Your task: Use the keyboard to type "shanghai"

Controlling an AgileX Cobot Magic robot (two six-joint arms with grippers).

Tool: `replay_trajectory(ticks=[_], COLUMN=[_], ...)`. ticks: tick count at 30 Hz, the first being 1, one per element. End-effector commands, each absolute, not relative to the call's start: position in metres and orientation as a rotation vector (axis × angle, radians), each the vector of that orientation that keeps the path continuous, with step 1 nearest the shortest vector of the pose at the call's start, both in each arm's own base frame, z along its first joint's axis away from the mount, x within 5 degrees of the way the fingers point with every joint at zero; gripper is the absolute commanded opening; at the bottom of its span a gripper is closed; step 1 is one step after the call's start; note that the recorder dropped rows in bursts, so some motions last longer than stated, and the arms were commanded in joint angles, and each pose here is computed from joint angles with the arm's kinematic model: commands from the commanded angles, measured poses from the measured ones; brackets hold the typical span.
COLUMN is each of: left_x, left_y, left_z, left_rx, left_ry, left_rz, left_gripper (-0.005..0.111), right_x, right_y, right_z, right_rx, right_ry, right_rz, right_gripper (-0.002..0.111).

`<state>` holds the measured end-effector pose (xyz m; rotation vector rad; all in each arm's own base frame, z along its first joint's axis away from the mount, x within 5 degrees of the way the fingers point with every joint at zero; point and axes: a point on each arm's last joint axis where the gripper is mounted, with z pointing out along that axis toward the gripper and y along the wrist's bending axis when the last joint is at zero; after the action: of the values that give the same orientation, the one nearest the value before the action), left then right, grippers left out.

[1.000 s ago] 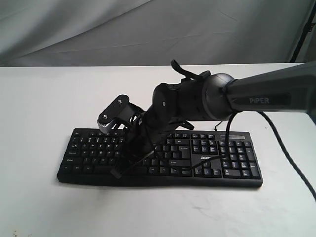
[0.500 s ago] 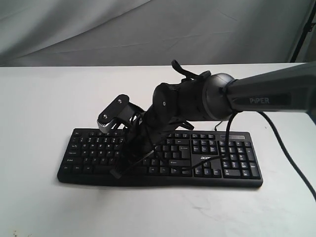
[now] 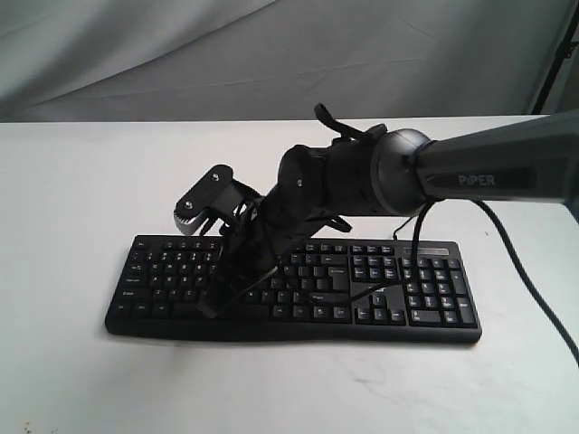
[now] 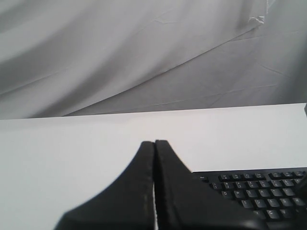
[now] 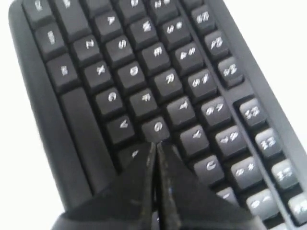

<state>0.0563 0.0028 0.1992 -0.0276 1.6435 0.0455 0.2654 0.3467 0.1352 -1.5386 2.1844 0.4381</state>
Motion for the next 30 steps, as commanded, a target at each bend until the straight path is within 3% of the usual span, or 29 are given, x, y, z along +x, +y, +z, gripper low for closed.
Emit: replay_trajectory(ticks=[1,30], left_x=[0.056,0.056], left_y=[0.002,0.002], left_z=[0.199,0.199], left_rx=[-0.024,-0.024], left_ry=[1.637,1.637], left_rz=[0.039,0.039], left_gripper=[0.000,0.000], right_x=[0.272,0.278], right_y=[0.360,0.371], right_z=[0.145,0.110], right_rx=[-1.554,-1.613], right_ry=[2.122,2.197], right_rz=[0.442,0.454], right_gripper=[0.000,0.000])
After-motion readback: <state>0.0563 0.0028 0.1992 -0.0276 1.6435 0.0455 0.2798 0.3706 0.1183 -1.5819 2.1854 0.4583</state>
